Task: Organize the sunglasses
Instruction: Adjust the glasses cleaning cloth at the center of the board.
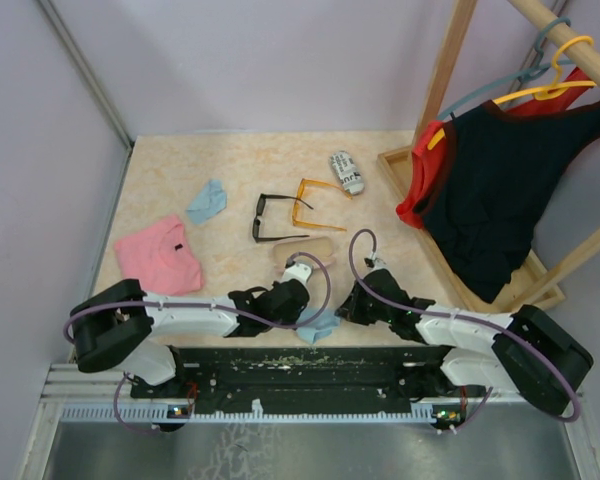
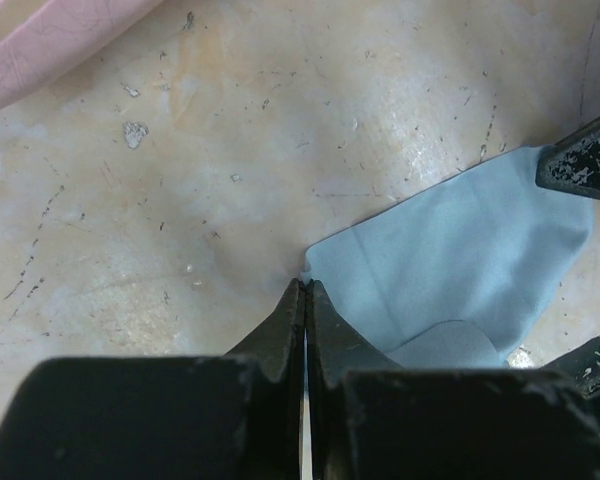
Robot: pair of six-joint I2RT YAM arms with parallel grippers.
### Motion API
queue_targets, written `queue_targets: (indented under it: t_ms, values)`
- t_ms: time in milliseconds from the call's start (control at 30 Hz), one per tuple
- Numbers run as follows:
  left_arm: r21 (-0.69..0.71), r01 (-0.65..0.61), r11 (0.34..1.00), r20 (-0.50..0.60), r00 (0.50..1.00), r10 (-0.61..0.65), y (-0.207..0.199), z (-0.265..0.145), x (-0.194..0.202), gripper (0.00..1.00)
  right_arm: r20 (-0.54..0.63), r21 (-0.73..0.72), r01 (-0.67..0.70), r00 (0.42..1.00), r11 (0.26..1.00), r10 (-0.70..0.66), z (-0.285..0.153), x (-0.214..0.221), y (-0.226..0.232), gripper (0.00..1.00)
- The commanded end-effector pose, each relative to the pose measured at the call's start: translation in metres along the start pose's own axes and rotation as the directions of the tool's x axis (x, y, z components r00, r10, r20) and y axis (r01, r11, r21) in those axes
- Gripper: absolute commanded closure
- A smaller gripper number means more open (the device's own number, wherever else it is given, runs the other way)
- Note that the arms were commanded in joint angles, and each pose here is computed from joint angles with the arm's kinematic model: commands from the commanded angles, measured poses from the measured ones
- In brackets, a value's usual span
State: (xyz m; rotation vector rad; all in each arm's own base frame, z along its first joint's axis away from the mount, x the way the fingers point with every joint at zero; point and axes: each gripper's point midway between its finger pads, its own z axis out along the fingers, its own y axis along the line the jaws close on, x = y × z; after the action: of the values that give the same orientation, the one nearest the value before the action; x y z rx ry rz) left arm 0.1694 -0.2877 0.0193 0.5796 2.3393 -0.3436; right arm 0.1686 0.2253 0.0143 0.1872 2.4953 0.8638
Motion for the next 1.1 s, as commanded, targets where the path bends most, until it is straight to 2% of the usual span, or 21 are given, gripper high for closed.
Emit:
queue_targets:
  t_ms: [0,400,1067]
  values:
    - [-0.027,-0.013,1.0,-0.063,0.998,0.011,0.013,-0.006,0.021,0.99,0.05,0.005,0.074,0.996,0.997,-0.074,-0.003,-0.01,-0.004,1.0]
    - [-0.061,0.062,0.996,0.072,0.996,-0.058,0.029,-0.01,-0.014,0.99,0.25,-0.148,0.133,0.964,0.98,-0.093,-0.012,-0.052,0.039,1.0]
    - [-0.004,0.063,0.998,0.246,0.967,-0.06,0.05,-0.013,-0.067,0.99,0.372,-0.131,0.29,0.901,0.948,-0.224,-0.011,-0.095,0.076,1.0]
